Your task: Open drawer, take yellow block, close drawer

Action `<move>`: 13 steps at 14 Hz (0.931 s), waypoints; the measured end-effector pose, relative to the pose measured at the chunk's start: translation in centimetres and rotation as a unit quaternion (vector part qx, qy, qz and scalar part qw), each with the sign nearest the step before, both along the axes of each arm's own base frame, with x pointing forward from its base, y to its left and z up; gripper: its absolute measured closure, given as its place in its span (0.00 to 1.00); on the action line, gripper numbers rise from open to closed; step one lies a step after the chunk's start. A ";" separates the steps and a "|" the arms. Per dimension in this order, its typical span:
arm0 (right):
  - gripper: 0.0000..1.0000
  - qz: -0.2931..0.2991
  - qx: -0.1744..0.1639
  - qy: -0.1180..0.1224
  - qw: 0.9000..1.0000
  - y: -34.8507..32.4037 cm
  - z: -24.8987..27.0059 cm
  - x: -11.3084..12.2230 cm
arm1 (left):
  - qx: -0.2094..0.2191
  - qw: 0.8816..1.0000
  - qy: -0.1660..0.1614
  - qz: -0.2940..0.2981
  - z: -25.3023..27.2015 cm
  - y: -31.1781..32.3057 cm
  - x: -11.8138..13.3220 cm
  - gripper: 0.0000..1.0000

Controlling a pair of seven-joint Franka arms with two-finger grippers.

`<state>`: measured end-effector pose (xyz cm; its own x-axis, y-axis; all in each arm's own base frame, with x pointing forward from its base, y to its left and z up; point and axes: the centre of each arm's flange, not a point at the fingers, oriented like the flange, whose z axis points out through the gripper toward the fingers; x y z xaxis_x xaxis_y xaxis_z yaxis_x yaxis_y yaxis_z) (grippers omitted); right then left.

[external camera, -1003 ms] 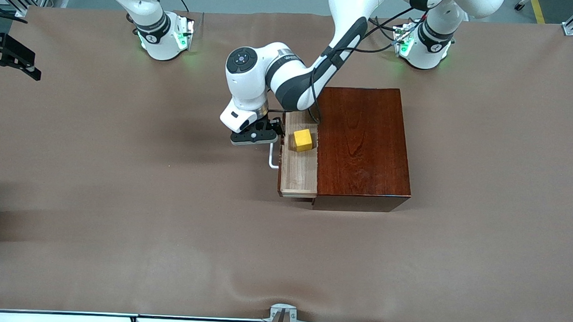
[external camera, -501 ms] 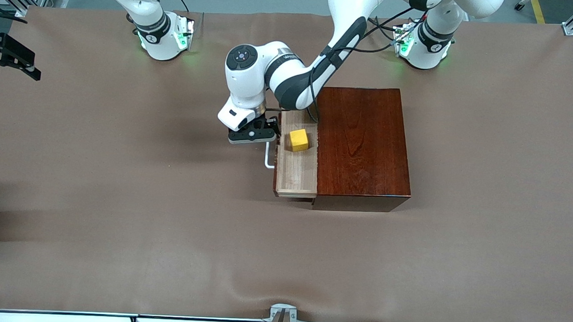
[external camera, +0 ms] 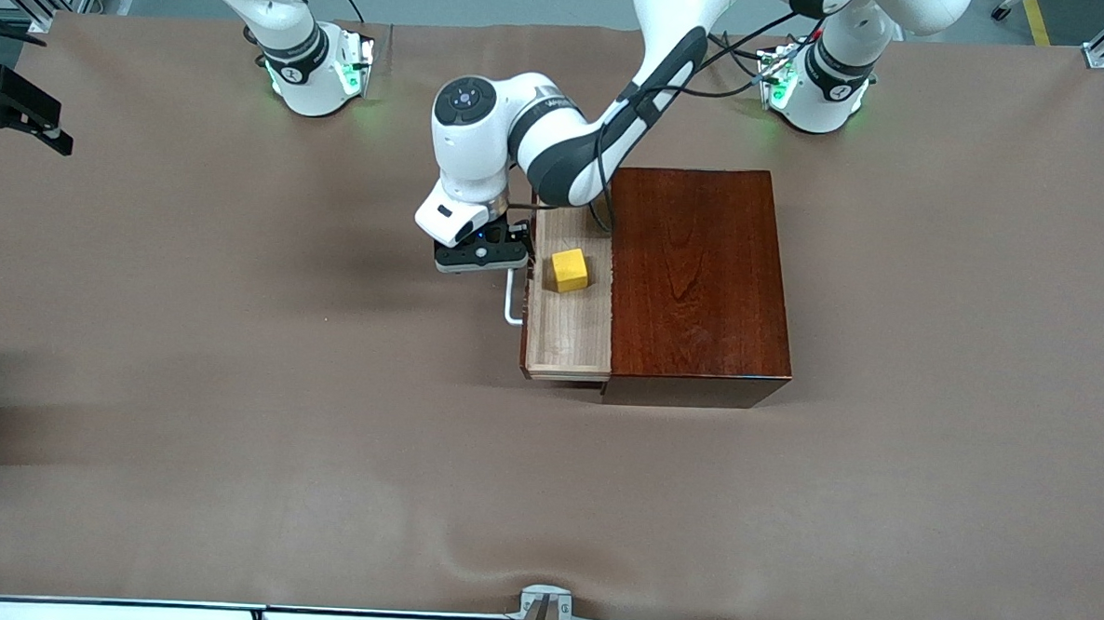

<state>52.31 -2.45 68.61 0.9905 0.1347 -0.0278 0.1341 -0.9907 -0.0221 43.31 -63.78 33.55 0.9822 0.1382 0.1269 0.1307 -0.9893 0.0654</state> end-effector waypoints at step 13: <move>0.00 -0.007 -0.022 -0.032 0.999 -1.5 -5.2 5.8 | 0.043 0.999 0.027 -0.001 28.4 30.9 12.0 0.00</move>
<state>58.11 -3.96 63.40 0.9922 0.1207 0.0297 0.1199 -0.9924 0.0295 55.33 -32.90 61.92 0.9883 0.1269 0.0849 0.1295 -0.9912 -0.0263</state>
